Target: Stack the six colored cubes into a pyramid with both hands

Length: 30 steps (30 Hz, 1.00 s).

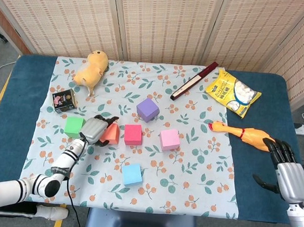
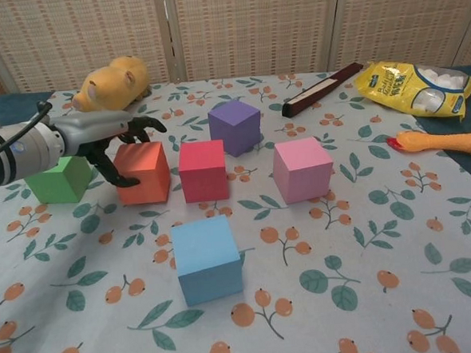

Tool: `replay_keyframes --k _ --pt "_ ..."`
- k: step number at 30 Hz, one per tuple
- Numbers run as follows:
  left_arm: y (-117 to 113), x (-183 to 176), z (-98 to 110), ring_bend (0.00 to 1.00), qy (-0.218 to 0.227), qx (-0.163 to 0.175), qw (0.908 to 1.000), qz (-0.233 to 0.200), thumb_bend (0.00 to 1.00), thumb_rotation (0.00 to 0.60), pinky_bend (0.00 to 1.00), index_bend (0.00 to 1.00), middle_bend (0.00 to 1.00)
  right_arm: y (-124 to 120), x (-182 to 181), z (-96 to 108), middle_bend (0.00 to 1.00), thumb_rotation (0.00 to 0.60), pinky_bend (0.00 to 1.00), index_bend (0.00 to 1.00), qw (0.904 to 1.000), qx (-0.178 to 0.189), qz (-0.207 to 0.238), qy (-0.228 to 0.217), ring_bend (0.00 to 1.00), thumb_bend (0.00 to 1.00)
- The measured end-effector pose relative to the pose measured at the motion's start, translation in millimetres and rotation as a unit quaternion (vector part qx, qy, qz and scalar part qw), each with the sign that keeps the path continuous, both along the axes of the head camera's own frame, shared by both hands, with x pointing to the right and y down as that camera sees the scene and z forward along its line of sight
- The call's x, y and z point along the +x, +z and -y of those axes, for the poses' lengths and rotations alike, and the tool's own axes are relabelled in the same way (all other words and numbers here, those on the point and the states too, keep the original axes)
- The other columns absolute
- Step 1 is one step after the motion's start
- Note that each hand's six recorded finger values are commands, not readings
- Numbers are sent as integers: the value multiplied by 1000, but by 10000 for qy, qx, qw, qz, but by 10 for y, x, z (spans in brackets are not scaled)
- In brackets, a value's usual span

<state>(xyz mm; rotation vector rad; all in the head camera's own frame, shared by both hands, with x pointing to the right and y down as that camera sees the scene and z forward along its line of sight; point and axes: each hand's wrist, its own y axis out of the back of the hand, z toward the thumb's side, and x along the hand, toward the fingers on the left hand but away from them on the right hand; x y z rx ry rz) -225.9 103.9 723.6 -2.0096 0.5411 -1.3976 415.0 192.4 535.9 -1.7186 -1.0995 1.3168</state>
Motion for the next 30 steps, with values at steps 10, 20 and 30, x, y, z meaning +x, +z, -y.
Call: replay_keyframes --k 10,20,30 --pt "-21 164 16 302 212 113 9997 -10 324 600 193 102 282 -23 39 -26 75 600 26 0 10000 17 -21 71 0 0" --pt "2 321 52 300 411 184 9990 42 323 600 191 95 277 -29 80 -52 75 600 26 0 9999 13 -38 150 0 0" --pt "42 345 62 295 535 188 9983 154 322 600 186 87 272 -37 120 -68 75 600 26 0 9997 8 -71 214 0 0"
